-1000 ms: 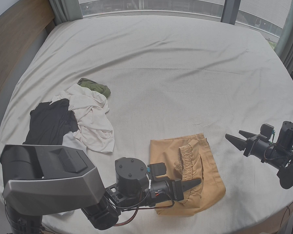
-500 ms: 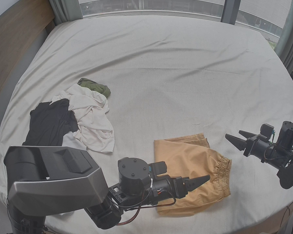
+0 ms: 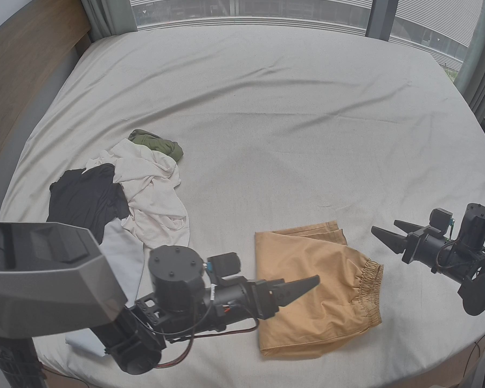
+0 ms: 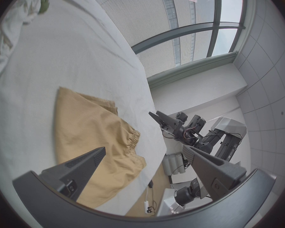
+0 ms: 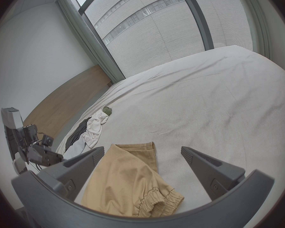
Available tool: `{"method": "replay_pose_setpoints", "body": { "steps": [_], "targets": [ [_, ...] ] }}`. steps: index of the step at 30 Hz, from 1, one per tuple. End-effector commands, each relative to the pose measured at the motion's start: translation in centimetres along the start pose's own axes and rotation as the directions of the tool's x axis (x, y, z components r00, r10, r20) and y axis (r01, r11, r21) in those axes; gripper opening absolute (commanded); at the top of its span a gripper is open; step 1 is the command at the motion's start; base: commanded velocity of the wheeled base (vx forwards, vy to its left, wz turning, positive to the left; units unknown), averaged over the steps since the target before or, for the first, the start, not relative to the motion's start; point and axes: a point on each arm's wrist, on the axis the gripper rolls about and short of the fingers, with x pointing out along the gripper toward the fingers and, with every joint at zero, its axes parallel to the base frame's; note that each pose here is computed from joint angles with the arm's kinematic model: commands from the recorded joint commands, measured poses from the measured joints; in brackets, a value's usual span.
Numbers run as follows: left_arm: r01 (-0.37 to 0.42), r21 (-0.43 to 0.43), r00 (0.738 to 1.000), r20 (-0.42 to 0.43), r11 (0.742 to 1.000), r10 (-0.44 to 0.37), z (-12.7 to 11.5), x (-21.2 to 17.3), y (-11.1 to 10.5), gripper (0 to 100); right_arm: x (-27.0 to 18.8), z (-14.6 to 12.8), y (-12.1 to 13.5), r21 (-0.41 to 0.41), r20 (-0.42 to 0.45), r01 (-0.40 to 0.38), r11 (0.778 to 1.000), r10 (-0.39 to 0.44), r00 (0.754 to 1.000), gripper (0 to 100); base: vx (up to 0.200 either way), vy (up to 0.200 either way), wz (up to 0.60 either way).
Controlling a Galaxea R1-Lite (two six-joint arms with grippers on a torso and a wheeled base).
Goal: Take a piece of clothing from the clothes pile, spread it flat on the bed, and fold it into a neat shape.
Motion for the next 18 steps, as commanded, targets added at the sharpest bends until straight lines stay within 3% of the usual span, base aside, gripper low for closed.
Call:
{"method": "replay_pose_setpoints", "body": {
  "steps": [1, 11, 18],
  "targets": [
    [-0.069, 0.071, 0.994, 0.089, 0.995, 0.062, 2.3, -5.4, -0.3, 100, -0.2, -0.7, 0.3, 0.013, -0.036, -0.006, 1.0, 0.006, 0.999, 100, 0.0, 0.0, 0.0],
    [-0.121, 0.127, 0.982, 0.162, 0.985, 0.099, 3.3, -13.0, 0.1, 100, -0.7, -1.7, 0.3, 0.048, -0.106, 0.015, 0.999, -0.01, 0.994, 100, 0.0, 0.0, 0.0],
    [-0.179, 0.182, 0.975, 0.166, 0.967, 0.149, 3.1, -14.4, 1.4, 100, -1.6, -2.9, -0.1, 0.094, -0.186, 0.061, 0.994, -0.042, 0.982, 100, 0.0, 0.0, 0.0]
  ]
}}
